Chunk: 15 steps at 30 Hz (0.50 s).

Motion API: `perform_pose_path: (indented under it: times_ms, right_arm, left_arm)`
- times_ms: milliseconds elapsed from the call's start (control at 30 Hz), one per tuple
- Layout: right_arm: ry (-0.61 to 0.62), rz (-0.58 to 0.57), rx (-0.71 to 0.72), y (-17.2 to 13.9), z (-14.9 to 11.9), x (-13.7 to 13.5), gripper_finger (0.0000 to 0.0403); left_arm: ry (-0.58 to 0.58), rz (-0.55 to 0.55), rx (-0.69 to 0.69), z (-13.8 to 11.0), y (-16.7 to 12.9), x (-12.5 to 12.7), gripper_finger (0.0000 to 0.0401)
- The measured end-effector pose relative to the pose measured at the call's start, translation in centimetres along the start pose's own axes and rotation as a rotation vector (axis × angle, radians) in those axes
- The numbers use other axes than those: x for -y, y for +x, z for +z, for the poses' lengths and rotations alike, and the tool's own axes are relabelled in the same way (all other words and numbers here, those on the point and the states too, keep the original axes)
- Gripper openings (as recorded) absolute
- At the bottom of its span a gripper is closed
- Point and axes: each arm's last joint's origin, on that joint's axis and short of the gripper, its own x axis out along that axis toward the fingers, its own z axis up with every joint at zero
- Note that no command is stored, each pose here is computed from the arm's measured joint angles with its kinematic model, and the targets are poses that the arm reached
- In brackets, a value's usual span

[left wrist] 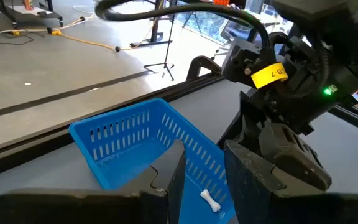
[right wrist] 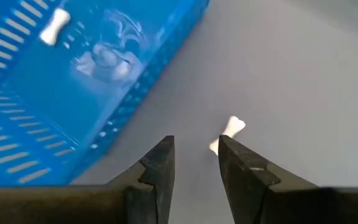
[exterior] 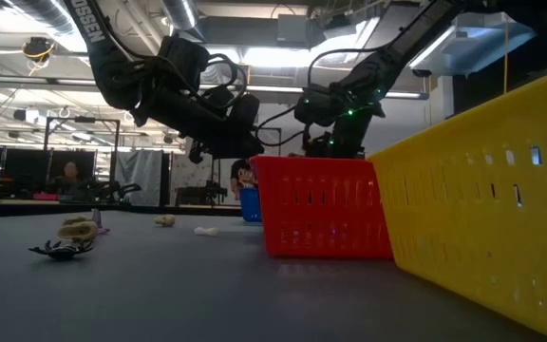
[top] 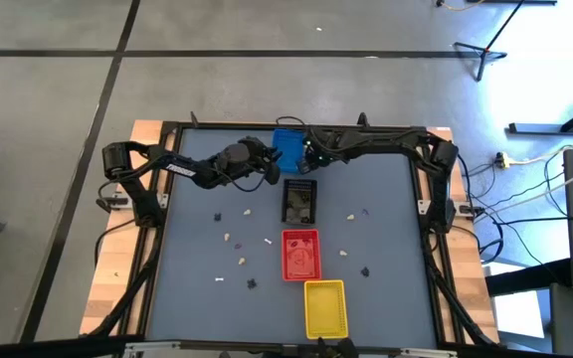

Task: Sort Halloween decoration
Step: Put the white bone toy into the blue bin

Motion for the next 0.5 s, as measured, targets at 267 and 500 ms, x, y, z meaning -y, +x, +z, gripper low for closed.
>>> perform_pose_path:
  times_ms: [267, 500]
  right_arm:
    - [0.045, -0.061, 0.018, 0.00, -0.03, 0.30, 0.0122]
    - [0.062, -0.064, 0.022, 0.00, -0.01, 0.30, 0.0122]
  left_arm:
    - [0.000, 0.000, 0.000, 0.00, 0.00, 0.00, 0.0103]
    - [0.000, 0.000, 0.000, 0.00, 0.00, 0.00, 0.0103]
